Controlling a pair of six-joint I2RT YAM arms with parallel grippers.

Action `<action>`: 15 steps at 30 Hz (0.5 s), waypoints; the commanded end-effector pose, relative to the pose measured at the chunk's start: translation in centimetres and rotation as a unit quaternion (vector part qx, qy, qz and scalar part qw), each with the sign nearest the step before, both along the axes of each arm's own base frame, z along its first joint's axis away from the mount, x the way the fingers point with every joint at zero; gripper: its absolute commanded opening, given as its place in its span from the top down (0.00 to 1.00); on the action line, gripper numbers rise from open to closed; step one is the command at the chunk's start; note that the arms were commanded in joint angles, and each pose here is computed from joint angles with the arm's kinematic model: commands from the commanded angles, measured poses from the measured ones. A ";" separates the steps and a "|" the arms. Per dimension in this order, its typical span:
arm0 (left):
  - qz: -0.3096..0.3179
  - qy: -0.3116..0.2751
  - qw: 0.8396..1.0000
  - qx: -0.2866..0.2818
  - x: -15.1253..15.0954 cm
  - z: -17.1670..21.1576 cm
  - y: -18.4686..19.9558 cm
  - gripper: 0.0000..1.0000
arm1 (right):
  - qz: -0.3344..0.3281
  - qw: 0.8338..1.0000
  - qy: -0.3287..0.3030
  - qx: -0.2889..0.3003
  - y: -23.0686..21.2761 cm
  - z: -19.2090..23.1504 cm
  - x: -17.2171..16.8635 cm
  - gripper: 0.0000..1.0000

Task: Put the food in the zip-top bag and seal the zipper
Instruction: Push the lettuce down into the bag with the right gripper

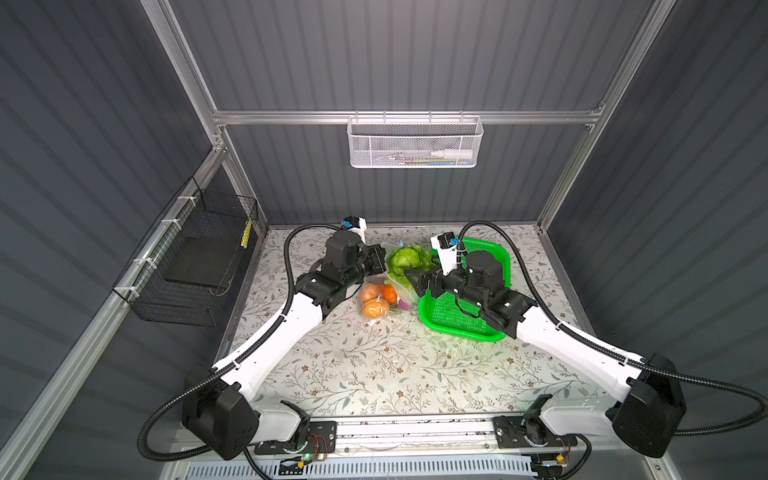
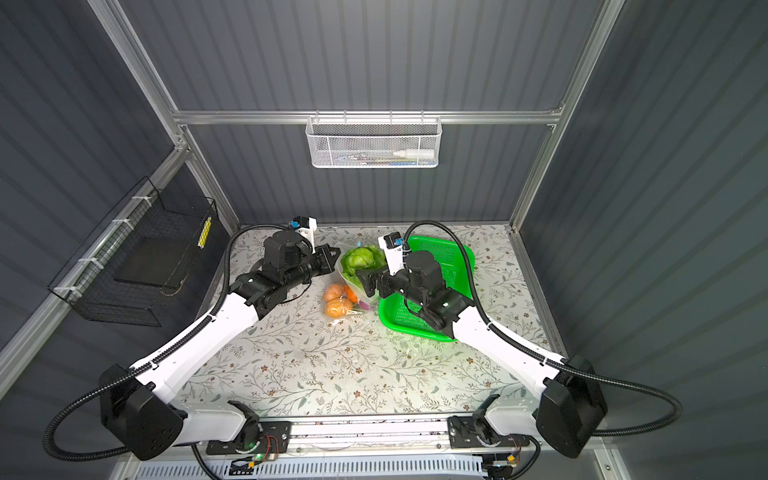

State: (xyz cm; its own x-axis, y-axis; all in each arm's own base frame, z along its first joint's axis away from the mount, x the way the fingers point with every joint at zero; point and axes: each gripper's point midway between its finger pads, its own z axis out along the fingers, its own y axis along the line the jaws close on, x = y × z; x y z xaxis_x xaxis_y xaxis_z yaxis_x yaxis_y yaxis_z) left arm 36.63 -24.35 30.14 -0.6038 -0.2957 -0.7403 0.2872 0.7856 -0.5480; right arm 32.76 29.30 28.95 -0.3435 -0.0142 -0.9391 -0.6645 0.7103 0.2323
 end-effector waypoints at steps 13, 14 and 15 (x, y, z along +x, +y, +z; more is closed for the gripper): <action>0.004 -0.001 1.000 0.003 0.3 0.1 0.1 1.00 | -0.057 0.988 0.122 0.074 -7.9 0.0 -0.6 0.21; 0.004 -0.001 1.000 0.003 0.4 0.1 0.1 1.00 | -0.066 0.986 0.136 0.072 -8.3 -0.8 -0.6 0.26; 0.004 0.000 1.000 0.003 0.4 0.0 0.0 1.00 | -0.069 0.984 0.149 0.068 -8.5 -1.6 -0.7 0.30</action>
State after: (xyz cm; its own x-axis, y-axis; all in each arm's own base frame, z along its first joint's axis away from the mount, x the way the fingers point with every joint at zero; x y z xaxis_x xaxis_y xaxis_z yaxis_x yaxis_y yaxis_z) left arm 36.60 -24.32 29.94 -0.6084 -0.2928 -0.7377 0.2834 0.7880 -0.5465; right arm 33.38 20.83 30.69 -0.4635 0.1740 -0.8689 -0.5060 0.7530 0.4207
